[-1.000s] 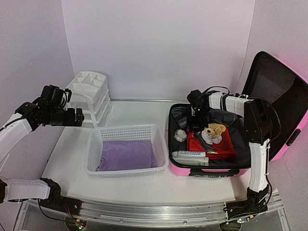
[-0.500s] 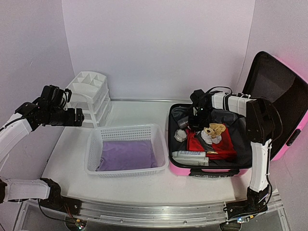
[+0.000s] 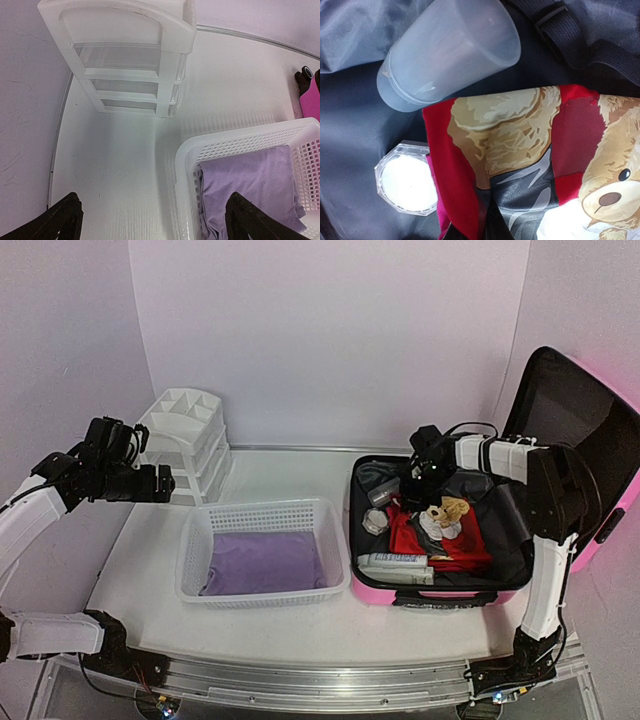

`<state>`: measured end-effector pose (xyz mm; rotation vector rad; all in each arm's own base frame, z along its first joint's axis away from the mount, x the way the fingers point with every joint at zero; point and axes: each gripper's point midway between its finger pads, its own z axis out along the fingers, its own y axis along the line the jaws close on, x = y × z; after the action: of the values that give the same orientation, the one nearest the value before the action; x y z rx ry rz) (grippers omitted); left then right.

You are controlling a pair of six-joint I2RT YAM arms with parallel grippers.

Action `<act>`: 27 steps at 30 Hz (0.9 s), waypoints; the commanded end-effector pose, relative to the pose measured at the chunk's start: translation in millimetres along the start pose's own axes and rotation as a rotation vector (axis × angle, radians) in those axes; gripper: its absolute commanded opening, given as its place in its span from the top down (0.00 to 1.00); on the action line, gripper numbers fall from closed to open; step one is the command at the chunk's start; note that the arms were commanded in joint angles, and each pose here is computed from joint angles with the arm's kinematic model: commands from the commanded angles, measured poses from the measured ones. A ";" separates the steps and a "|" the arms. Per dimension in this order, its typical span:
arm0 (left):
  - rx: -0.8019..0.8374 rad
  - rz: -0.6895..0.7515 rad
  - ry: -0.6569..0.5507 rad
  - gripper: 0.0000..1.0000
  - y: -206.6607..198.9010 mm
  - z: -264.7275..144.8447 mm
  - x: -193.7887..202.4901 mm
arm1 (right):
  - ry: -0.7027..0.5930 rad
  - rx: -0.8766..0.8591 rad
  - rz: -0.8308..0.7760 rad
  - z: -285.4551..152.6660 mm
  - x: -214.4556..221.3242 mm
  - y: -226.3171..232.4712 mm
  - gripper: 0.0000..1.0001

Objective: Open, take out, and arrange the luggage

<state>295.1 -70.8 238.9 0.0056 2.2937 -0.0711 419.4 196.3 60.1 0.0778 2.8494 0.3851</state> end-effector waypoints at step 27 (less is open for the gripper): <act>-0.029 0.009 -0.004 0.01 0.7 16.4 -4.7 | -0.017 0.094 -0.076 -83.5 14.0 9.9 0.17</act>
<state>299.6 -72.2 232.6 0.0076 2.3113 -0.0629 403.2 191.9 75.8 0.1458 2.9021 0.4125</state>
